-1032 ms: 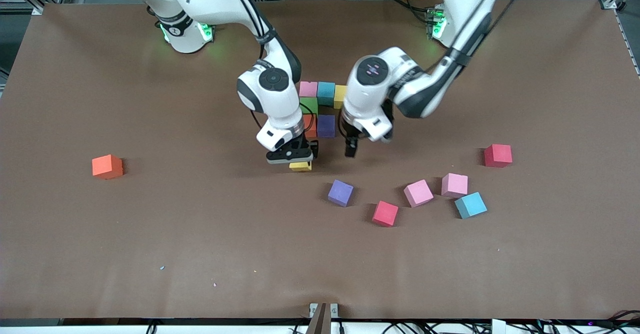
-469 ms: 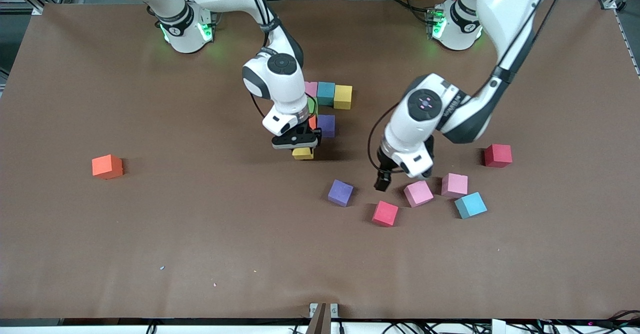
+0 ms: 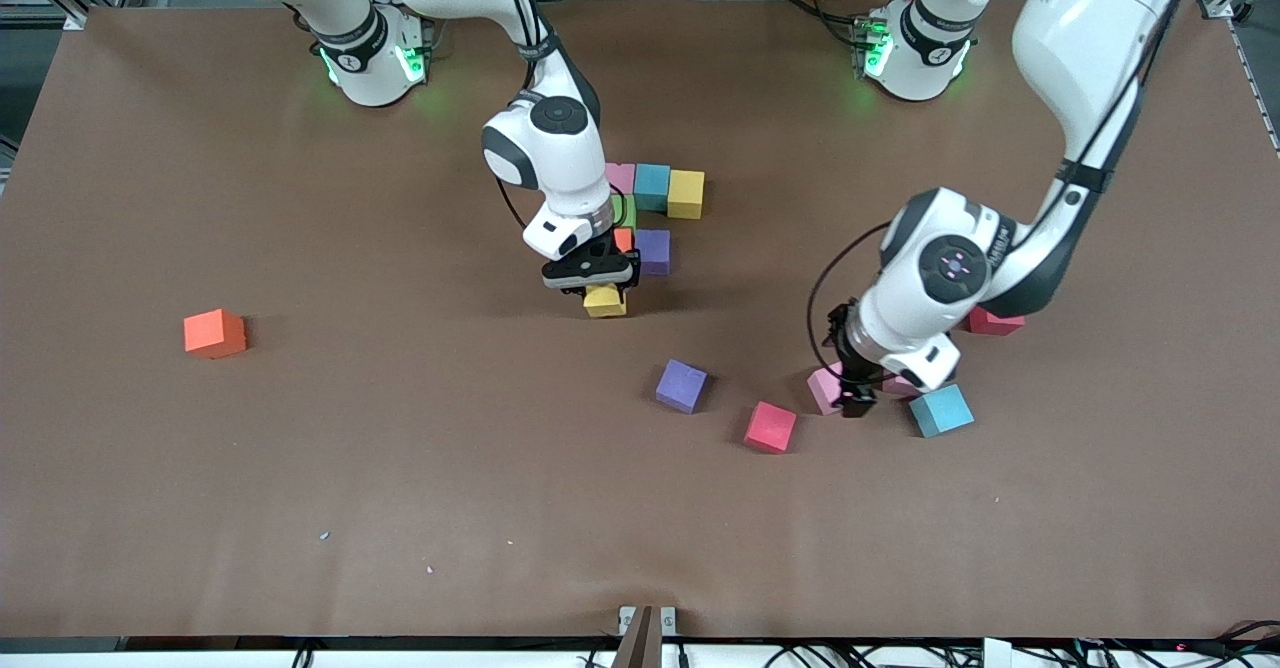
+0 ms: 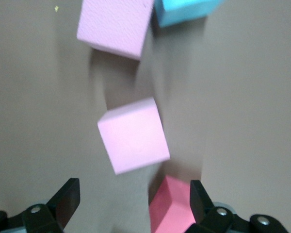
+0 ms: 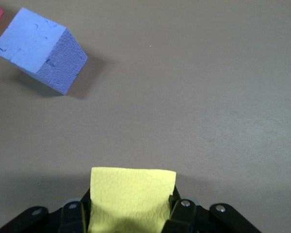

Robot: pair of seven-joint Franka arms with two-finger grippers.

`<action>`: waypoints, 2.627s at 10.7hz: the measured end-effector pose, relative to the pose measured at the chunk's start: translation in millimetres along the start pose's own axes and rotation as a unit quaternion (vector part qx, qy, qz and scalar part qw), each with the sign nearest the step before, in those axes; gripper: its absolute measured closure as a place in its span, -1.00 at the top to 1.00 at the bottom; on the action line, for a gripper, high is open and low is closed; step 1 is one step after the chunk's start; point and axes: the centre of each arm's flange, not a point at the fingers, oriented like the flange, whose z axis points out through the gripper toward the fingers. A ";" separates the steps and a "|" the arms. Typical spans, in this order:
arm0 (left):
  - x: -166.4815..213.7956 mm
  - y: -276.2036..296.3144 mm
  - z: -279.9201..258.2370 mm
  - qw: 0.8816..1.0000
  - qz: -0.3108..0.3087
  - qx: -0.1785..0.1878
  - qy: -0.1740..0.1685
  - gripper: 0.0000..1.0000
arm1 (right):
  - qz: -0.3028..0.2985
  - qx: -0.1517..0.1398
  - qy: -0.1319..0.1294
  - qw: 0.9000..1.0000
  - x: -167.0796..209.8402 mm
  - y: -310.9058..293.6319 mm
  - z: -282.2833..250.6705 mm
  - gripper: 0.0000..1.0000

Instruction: Arrange 11 blocks into digit 3

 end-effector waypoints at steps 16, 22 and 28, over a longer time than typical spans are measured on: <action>22.9 -0.4 58.8 0.993 -0.118 -0.001 0.021 1.00 | -0.017 -0.015 -0.003 1.000 -16.3 -17.6 14.7 0.10; 19.0 -3.3 74.3 0.992 -0.125 -0.003 0.014 0.97 | -0.025 -0.023 -0.012 0.999 -25.4 -22.6 16.4 0.10; 16.3 1.4 67.4 0.993 -0.117 -0.015 0.008 0.26 | -0.023 -0.026 -0.015 0.999 -30.3 -27.2 15.4 0.10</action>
